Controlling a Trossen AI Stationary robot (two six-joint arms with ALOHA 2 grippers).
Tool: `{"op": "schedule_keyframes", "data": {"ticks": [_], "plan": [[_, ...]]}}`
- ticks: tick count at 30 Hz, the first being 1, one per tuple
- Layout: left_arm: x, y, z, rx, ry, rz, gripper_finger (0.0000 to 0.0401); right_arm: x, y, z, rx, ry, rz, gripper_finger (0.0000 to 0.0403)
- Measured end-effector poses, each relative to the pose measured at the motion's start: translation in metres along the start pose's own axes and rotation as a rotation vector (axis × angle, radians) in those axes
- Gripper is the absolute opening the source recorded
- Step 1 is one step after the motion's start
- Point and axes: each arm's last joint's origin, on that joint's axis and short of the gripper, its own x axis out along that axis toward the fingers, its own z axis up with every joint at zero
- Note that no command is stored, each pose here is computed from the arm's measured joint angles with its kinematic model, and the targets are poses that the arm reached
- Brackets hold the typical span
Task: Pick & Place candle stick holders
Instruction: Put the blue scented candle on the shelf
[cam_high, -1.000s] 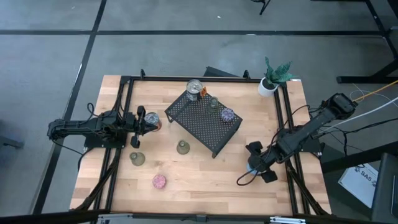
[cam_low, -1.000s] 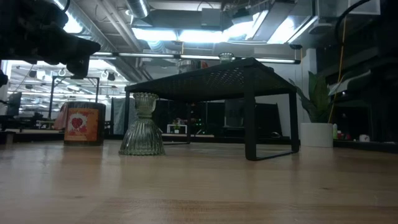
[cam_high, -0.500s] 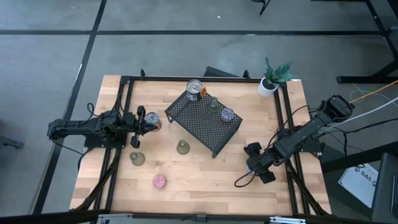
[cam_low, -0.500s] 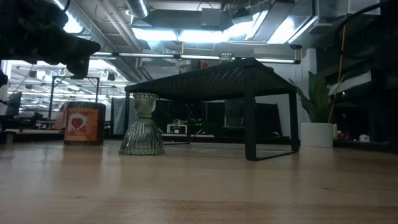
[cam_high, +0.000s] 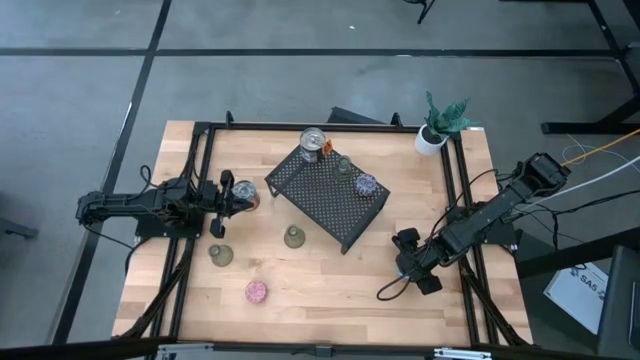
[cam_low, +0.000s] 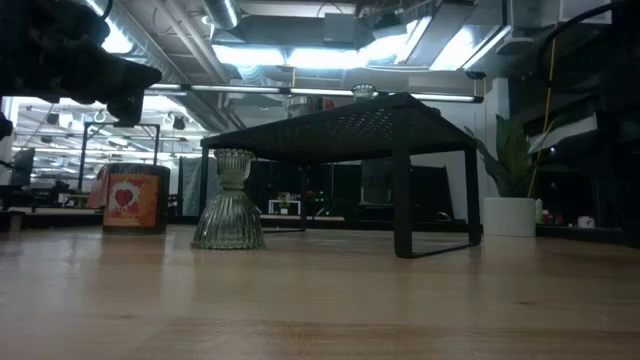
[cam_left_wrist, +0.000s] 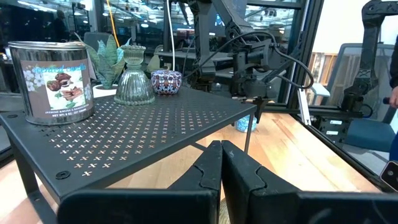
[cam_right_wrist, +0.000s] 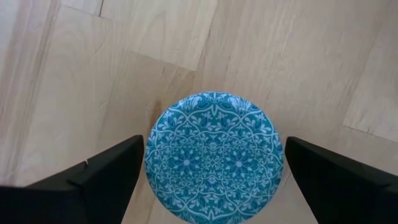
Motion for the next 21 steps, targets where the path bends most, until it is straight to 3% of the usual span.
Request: {"op": "schedule_keyframes", "data": {"ticks": [21], "plan": [[0.0, 0.0, 0.0, 0.0, 0.0, 0.0, 0.0001, -0.0002, 0.0001, 0.0004, 0.001, -0.001, 0.001, 0.0312]]}}
